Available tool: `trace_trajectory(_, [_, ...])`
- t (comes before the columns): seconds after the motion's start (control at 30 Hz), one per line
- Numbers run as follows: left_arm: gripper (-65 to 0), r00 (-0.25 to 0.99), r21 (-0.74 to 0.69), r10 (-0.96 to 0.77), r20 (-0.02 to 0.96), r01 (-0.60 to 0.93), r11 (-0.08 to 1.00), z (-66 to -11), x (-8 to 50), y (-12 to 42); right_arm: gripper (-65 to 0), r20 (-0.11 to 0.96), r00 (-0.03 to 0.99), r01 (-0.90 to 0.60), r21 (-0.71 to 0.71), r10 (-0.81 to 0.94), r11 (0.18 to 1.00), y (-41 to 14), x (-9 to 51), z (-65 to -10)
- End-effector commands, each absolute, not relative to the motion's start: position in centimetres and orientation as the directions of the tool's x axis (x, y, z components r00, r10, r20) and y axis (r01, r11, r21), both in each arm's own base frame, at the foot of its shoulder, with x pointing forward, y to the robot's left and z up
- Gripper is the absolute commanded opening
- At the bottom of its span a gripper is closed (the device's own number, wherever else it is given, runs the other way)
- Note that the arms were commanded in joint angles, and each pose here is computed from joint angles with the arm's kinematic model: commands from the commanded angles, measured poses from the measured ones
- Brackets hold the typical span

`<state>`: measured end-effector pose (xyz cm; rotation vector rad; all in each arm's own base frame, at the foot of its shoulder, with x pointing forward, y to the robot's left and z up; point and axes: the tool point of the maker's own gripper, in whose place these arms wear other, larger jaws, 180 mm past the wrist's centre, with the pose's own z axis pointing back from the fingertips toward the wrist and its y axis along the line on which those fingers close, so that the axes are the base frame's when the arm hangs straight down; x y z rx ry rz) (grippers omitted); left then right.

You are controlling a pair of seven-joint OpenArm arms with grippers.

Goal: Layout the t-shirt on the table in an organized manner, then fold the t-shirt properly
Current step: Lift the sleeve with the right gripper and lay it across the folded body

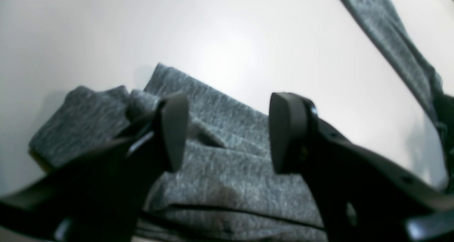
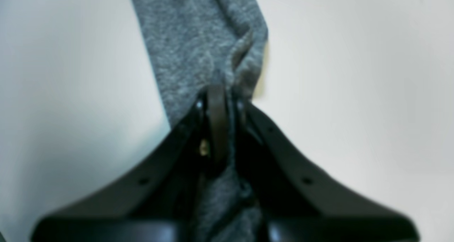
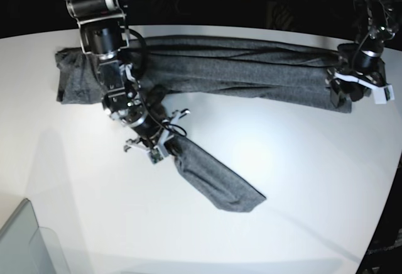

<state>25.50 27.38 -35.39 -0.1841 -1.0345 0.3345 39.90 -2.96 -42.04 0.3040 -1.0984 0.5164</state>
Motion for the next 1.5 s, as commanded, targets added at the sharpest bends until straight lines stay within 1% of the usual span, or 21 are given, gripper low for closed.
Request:
trace_trajectory(0.0, [-29.7, 0.43, -0.301, 0.345, 0.834, -0.169, 0.938, -34.1, 26.0, 27.7, -65.0, 0.949, 0.25, -0.538, -0.028, 0.192, 0.842, -1.6, 41.5, -38.1])
trace_trajectory(0.1, [-29.5, 0.423, -0.301, 0.341, 0.84, -0.162, 0.94, -33.7, 26.2, 27.6, -65.0, 0.969, 0.184, -0.541, -0.04, 0.165, 0.84, -0.5, 40.2, -35.8])
trace_trajectory(0.27, [-29.4, 0.39, -0.295, 0.324, 0.862, -0.133, 0.946, -31.9, 26.7, 27.1, -65.0, 0.987, 0.092, -0.597, -0.049, 0.129, 0.801, 3.2, 36.7, -32.5])
trace_trajectory(0.47, [-29.4, 0.378, -0.292, 0.317, 0.87, -0.122, 0.948, -31.3, 26.9, 26.9, -65.0, 0.997, 0.009, -0.682, -0.051, 0.078, 0.729, 7.9, 31.7, -29.0])
trace_trajectory(0.77, [-29.4, 0.376, -0.291, 0.317, 0.871, -0.124, 0.949, -31.2, 26.9, 27.0, -65.0, 1.0, 0.0, -0.765, -0.011, 0.017, 0.643, 11.9, 25.8, -27.1])
trace_trajectory(0.93, [-29.4, 0.371, -0.286, 0.31, 0.876, -0.119, 0.951, -30.9, 27.0, 27.0, -65.0, 0.999, 0.043, -0.78, 0.026, 0.013, 0.626, 12.5, 24.0, -28.2])
trace_trajectory(1.0, [-29.4, 0.34, -0.283, 0.307, 0.889, -0.12, 0.952, -29.9, 27.5, 27.4, -65.0, 0.998, 0.055, -0.78, 0.033, 0.016, 0.625, 12.5, 23.7, -28.5])
trace_trajectory(1.1, [-29.4, 0.328, -0.277, 0.307, 0.894, -0.134, 0.951, -29.5, 27.5, 28.1, -65.0, 0.997, 0.077, -0.785, 0.048, 0.021, 0.617, 12.8, 23.2, -29.3])
trace_trajectory(1.33, [-29.3, 0.289, -0.289, 0.311, 0.905, -0.117, 0.95, -28.4, 29.1, 27.9, -65.0, 0.992, 0.108, -0.81, 0.047, 0.07, 0.585, 12.7, 21.7, -31.3])
trace_trajectory(1.47, [-29.3, 0.319, -0.305, 0.311, 0.895, -0.067, 0.95, -27.9, 31.0, 26.2, -65.0, 0.988, 0.133, -0.817, 0.064, 0.081, 0.573, 12.9, 20.6, -32.1])
